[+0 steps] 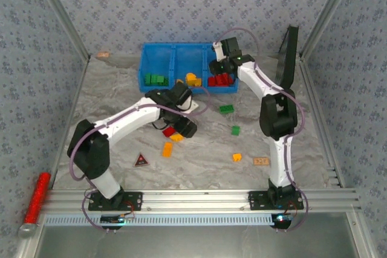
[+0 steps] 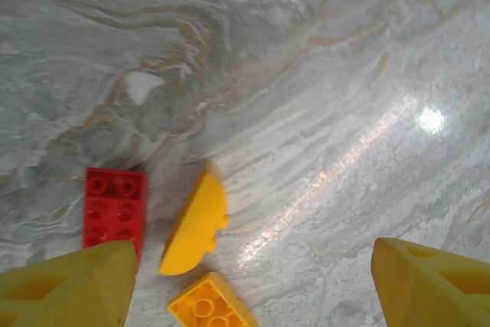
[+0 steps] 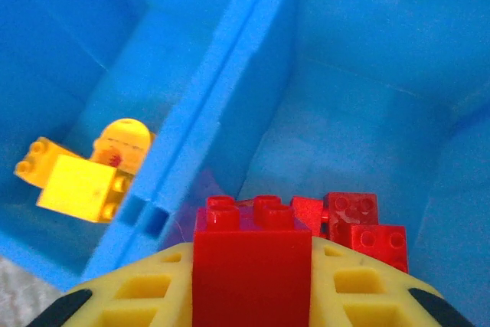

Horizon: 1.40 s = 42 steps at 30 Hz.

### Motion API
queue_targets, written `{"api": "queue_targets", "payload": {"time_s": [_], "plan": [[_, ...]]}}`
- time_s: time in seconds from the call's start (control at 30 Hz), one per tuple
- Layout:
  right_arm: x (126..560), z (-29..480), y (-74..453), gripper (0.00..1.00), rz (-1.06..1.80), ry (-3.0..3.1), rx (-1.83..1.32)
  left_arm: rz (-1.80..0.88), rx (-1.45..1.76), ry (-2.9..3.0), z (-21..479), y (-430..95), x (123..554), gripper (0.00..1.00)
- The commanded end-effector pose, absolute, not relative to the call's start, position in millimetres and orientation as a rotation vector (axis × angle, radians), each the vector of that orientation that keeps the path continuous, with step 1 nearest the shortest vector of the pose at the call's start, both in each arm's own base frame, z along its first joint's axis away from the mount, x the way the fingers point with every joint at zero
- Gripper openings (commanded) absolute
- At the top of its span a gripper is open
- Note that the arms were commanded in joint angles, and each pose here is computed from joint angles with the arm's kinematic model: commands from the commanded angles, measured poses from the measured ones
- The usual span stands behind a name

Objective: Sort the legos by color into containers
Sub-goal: Place the lego in the container.

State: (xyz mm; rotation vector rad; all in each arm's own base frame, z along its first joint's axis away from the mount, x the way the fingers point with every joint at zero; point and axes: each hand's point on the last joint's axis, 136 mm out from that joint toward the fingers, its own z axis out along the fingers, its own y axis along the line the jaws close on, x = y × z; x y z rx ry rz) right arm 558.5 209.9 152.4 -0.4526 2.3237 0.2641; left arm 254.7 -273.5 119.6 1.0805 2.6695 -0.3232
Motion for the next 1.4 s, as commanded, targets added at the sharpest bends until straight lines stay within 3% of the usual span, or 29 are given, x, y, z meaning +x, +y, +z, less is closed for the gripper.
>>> {"api": "queue_targets", "payload": {"time_s": [0.0,0.33,0.57,0.73,0.97,1.37], "plan": [[563.7,140.7,195.1,0.29,0.228,2.370,-0.397,-0.274,1.184,2.672,112.3,-278.3,245.5,0.80],[559.3,93.5,185.2,0.31,0.187,2.453,-0.402,-0.183,1.355,2.568,111.3,-316.2,253.2,0.80],[559.3,84.7,177.2,0.43,0.123,2.477,-0.440,-0.176,1.454,2.503,106.7,-373.9,261.8,0.81],[556.6,92.5,175.8,0.56,0.121,2.468,-0.468,-0.260,1.220,2.641,105.9,-412.6,268.8,0.81],[555.7,117.9,182.7,0.63,0.181,2.419,-0.493,-0.400,0.909,2.699,89.5,-455.6,269.3,0.81],[545.4,168.7,191.8,0.73,0.275,2.338,-0.542,-0.442,0.898,2.724,75.6,-484.9,254.5,0.81]]}}
